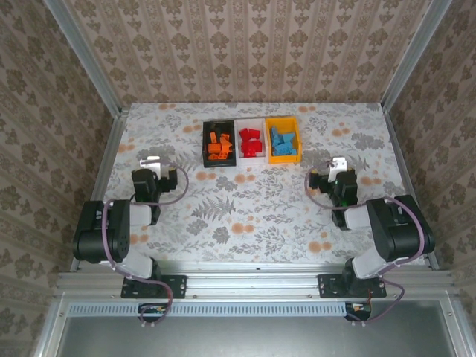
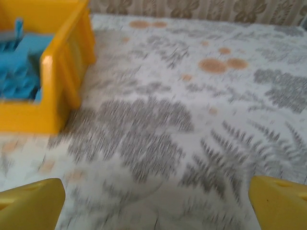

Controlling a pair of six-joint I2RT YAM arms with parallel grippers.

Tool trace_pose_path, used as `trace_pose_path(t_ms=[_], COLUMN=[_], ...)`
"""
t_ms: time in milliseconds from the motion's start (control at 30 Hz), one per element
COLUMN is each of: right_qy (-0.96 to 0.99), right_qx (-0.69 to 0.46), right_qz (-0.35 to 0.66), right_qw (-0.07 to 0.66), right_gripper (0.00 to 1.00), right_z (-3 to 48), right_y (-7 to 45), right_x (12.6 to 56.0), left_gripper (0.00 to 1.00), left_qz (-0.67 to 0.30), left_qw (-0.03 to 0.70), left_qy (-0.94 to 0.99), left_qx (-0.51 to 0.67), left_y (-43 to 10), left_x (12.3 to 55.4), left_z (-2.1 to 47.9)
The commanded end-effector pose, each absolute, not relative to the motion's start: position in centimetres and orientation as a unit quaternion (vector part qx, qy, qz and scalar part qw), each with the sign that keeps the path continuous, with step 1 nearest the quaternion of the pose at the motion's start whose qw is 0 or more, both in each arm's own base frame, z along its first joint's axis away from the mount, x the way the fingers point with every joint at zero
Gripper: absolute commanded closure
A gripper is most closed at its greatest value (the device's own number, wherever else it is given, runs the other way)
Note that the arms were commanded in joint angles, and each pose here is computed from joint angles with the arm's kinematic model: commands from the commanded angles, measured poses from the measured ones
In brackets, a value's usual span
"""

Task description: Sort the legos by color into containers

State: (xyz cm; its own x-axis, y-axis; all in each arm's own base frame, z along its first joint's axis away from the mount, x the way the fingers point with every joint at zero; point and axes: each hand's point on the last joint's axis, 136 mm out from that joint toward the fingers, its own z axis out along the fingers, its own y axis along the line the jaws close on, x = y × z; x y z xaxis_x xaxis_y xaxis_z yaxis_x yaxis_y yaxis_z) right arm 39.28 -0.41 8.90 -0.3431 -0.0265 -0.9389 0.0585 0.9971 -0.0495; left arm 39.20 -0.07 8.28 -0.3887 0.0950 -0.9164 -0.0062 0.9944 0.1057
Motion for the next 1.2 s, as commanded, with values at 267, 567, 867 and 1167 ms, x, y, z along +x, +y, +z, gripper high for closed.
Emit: trace_pose_path(t_ms=[267,567,867,1167], right_qy=[0.819,0.818,0.818,0.818], right_qx=[0.025,0.025,0.026,0.025], right_qz=[-0.015,-0.015,-0.016,-0.016], right_qw=[0.574,0.574,0.575,0.574], right_gripper=[0.00,0.00,0.00,0.00], right_z=[9.79,9.78,9.83,9.82], right_y=[-0.41,-0.45,-0.47,-0.47], right_x=[40.03,39.97,40.00,39.96], left_gripper=[0.00,0.00,0.00,0.00], left_qz=[0.043,0.039,0.039,0.039], left_qw=[0.566,0.565,0.565,0.565], left_qy=[0.823,0.823,0.824,0.824], left_qx=[0.031,0.031,0.031,0.031], left_y=[-0.10,-0.12,-0.11,-0.12], left_x=[39.83,39.85,39.85,39.85], left_z=[9.40,9.36,9.36,9.35])
